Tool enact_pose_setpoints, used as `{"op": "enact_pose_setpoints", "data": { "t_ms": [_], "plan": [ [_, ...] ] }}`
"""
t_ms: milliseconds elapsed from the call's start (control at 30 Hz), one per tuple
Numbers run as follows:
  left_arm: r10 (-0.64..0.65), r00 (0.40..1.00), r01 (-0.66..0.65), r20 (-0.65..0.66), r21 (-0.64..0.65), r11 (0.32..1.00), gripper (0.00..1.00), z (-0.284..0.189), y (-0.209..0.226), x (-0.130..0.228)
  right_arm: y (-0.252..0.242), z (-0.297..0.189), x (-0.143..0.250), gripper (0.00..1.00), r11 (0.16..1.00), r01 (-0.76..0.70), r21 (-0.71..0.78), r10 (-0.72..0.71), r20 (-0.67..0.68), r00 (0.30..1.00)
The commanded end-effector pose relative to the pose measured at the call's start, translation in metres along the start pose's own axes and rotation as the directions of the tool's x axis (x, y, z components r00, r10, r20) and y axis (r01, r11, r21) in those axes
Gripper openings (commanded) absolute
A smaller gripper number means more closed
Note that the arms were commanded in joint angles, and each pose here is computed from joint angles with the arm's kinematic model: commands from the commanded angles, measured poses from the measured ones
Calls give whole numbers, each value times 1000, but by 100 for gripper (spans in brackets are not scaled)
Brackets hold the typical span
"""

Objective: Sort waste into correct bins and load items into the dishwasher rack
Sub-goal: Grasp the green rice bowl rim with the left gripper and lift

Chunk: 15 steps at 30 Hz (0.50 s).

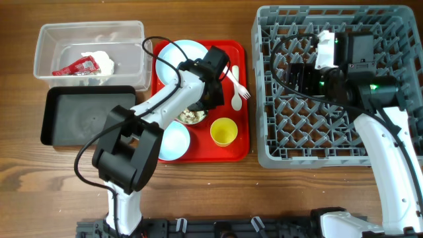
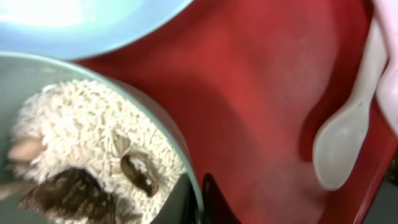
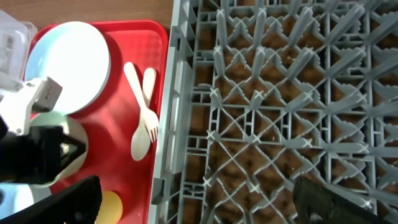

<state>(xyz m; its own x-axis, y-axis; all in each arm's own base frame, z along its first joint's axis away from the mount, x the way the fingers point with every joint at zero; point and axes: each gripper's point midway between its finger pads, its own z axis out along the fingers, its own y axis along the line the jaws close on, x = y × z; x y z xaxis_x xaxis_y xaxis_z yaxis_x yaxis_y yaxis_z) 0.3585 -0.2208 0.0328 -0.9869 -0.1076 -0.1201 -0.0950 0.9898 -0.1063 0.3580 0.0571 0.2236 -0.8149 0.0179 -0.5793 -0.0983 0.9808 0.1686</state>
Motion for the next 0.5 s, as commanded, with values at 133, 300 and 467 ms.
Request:
{"op": "enact_pose_setpoints", "data": {
  "t_ms": [133, 300, 467],
  "plan": [
    [-13, 1000, 12, 3, 180, 984, 4, -93, -4, -13, 5, -2, -9, 100, 1000, -8, -21, 9, 23, 1000],
    [-148, 989, 147, -6, 170, 974, 4, -139, 57, -16, 5, -2, -9, 100, 1000, -9, -21, 9, 23, 1000],
    [-186, 982, 190, -37, 200, 961, 4, -167, 114, -11, 5, -2, -9, 100, 1000, -8, -21, 9, 24, 1000]
  ]
}}
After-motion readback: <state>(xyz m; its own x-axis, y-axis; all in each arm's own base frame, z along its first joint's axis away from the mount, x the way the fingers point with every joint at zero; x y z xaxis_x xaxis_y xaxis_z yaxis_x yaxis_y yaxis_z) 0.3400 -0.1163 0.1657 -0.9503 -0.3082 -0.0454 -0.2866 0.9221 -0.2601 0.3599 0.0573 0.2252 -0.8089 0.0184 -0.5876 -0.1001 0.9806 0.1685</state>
